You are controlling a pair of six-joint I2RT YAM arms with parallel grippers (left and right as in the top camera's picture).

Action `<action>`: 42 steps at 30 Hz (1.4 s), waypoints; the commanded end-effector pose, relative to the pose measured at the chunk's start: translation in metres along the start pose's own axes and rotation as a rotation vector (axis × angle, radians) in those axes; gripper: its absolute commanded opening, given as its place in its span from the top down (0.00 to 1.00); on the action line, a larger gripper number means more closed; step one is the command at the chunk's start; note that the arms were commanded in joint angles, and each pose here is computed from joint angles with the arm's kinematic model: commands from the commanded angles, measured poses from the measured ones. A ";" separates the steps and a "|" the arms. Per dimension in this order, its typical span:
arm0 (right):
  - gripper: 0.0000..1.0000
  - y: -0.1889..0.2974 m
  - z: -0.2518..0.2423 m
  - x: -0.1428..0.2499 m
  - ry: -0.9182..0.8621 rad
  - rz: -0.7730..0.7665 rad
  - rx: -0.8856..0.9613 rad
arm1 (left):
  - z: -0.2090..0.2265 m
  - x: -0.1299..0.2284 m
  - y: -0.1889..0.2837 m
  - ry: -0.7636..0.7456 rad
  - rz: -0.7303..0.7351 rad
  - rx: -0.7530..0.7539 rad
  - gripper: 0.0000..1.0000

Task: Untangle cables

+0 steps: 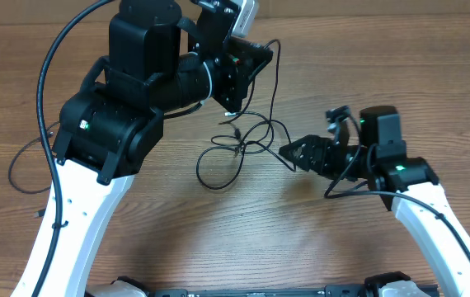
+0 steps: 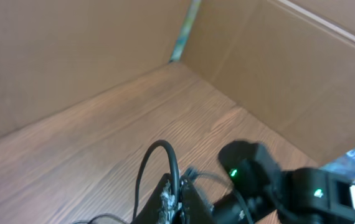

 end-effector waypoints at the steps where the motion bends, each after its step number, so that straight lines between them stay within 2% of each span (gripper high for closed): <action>1: 0.29 -0.010 0.005 0.011 0.053 0.028 0.015 | -0.011 -0.012 0.003 -0.043 -0.041 0.058 0.96; 12: 0.30 -0.024 -0.013 0.007 0.144 -0.088 0.238 | -0.012 -0.020 0.005 -0.062 -0.072 0.053 0.96; 13: 0.34 -0.024 -0.014 0.007 0.148 -0.089 0.243 | -0.012 -0.020 0.005 -0.062 -0.072 0.053 0.96; 14: 0.43 -0.025 -0.015 0.008 0.150 -0.088 0.246 | -0.011 -0.020 0.005 -0.063 -0.073 0.047 0.96; 15: 0.55 -0.025 -0.016 0.008 0.149 -0.086 0.247 | -0.009 -0.020 0.005 -0.063 -0.073 0.036 0.96; 16: 0.71 -0.025 -0.018 0.010 0.145 -0.082 0.252 | -0.005 -0.021 0.006 -0.063 -0.075 0.013 0.96; 17: 0.82 -0.025 -0.020 0.012 0.139 -0.075 0.258 | -0.001 -0.022 0.006 -0.064 -0.077 -0.015 0.96; 18: 0.89 -0.025 -0.023 0.014 0.132 -0.066 0.267 | 0.005 -0.023 0.007 -0.065 -0.081 -0.046 0.96; 20: 0.95 -0.024 -0.029 0.020 0.112 -0.043 0.291 | 0.018 -0.029 0.011 -0.071 -0.105 -0.117 0.96; 29: 0.96 -0.017 -0.049 0.022 0.082 -0.050 0.396 | 0.052 -0.057 0.049 -0.104 -0.226 -0.252 0.96; 37: 0.96 0.003 -0.085 0.020 0.041 -0.114 0.620 | 0.123 -0.062 0.122 -0.031 -0.285 -0.624 0.96; 42: 0.96 0.026 -0.111 0.016 -0.053 -0.214 0.796 | 0.157 -0.051 0.167 0.070 -0.301 -0.768 0.96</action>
Point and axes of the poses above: each gripper's point midway between its finger pads, its own y axis back along the fingers, its own z axis along the line the jaws close on, x = y × z, the point moved 1 cm from there along y, back along the fingers, and after that the axes turned 11 degrees about -y, right-handed, at the moved point
